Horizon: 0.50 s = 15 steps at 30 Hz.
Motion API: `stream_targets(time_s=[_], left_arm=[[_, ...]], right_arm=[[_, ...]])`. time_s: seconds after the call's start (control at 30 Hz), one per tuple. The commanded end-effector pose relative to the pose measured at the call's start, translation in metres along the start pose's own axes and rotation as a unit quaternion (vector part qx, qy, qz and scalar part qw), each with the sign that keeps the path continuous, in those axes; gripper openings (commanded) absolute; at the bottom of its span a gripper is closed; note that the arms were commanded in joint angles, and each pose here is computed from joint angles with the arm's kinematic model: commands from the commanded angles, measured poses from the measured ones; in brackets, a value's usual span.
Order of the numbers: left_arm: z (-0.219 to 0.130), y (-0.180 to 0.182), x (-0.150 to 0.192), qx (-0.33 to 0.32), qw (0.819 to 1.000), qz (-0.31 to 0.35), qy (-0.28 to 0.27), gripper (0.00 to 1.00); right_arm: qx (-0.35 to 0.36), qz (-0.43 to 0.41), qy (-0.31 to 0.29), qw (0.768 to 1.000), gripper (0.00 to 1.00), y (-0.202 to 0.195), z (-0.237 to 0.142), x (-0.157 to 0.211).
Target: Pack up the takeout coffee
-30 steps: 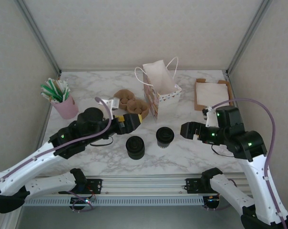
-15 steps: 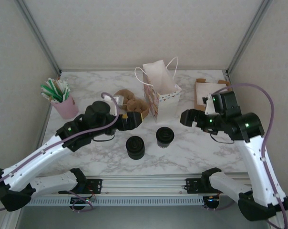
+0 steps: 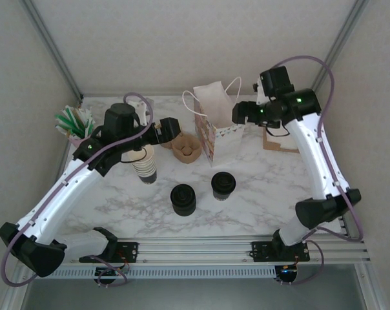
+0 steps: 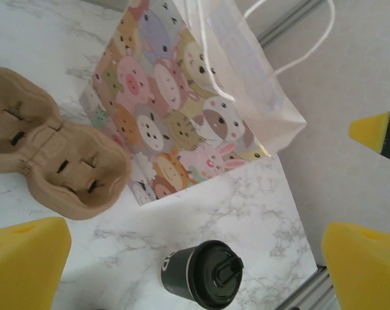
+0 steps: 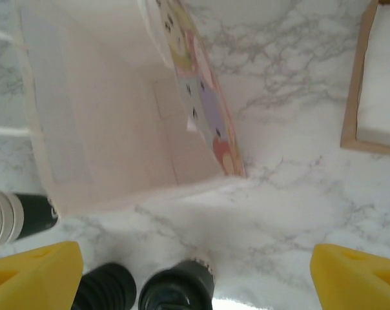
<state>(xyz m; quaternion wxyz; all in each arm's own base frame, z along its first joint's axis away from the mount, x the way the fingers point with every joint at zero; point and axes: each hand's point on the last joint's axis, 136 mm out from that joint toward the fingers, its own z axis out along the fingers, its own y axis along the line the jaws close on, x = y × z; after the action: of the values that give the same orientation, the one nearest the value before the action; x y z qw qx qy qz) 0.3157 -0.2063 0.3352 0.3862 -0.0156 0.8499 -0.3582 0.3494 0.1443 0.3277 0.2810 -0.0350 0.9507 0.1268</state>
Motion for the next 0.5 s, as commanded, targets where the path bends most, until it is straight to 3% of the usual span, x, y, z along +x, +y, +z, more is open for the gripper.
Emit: stream_targets(time_s=[0.0, 0.23, 0.47], left_arm=[[0.0, -0.005, -0.014, 0.013, 1.0, 0.012, -0.008, 1.0], [0.005, 0.003, -0.025, 0.002, 1.0, 0.002, -0.025, 0.99], [0.01, 0.013, -0.022, -0.011, 1.0, -0.01, -0.02, 0.97]], right_arm=[[0.009, -0.041, -0.039, 0.998, 0.86, 0.003, 0.003, -0.031], [0.026, -0.064, -0.008, 0.998, 0.74, 0.002, 0.05, -0.063], [0.027, -0.077, 0.021, 0.996, 0.7, 0.002, 0.089, -0.066]])
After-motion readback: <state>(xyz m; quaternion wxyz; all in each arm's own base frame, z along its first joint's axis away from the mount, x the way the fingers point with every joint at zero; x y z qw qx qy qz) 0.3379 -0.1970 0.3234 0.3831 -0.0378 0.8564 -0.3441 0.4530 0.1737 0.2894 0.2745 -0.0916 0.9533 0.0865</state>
